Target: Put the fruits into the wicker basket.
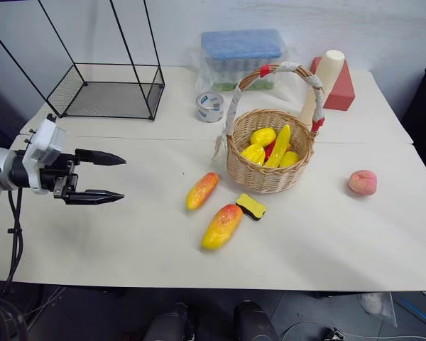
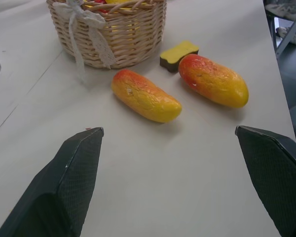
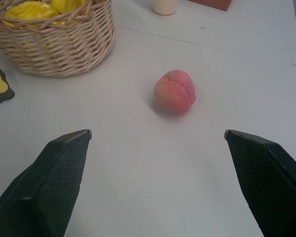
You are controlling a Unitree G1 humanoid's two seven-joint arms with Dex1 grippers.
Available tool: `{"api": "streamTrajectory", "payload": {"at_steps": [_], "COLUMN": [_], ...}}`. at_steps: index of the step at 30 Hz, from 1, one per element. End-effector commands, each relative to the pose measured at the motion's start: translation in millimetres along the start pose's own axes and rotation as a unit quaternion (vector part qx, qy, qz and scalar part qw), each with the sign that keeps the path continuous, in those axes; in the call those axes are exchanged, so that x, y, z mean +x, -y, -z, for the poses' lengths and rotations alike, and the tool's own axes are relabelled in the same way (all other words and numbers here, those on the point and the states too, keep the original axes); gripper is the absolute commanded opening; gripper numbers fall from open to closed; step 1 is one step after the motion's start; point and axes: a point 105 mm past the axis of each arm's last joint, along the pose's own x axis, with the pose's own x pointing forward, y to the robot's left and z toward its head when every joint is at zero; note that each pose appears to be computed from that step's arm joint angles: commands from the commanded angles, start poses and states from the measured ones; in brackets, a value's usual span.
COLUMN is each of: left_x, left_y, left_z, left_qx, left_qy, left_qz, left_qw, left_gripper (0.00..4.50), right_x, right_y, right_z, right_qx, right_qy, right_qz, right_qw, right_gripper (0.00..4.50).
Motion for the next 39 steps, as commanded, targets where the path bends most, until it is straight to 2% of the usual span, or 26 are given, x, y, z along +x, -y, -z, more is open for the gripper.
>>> {"api": "streamTrajectory", "payload": {"at_steps": [1,8,11,17,22,28,30,34,39], "left_x": [0,2,6,18,33,52,54,61,68], "left_y": [5,1,-2,2,15,29,30,32,31], "left_z": [-1,1,-1,-17,-27,-30,-30,-35,-46], "left_qx": [0.022,0.018,0.013,0.018,0.033,0.066,0.072,0.091,0.099], "left_qy": [-0.012,-0.009,0.009,0.05,0.056,0.039,0.035,0.033,0.05], "left_qz": [0.012,0.001,0.0,0.021,0.072,0.125,0.132,0.149,0.151], "left_qw": [1.0,1.0,1.0,0.998,0.995,0.989,0.988,0.984,0.982], "left_gripper": [4.5,4.5,4.5,4.5,4.5,4.5,4.5,4.5,4.5], "right_x": [-2,-3,3,20,56,103,112,151,186], "right_y": [0,3,-7,-38,-96,-163,-173,-189,-193], "right_z": [-4,-1,-2,-21,-24,7,10,21,32], "right_qx": [-0.014,-0.02,-0.031,-0.05,-0.043,-0.089,-0.096,-0.119,-0.112], "right_qy": [0.012,0.01,0.007,0.022,0.032,0.006,0.012,0.02,0.023], "right_qz": [0.005,0.013,-0.01,-0.077,-0.183,-0.27,-0.279,-0.263,-0.232], "right_qw": [1.0,1.0,0.999,0.996,0.982,0.959,0.956,0.957,0.966], "right_gripper": [4.48,4.48,4.48,4.48,4.48,4.48,4.48,4.48,4.48]}}
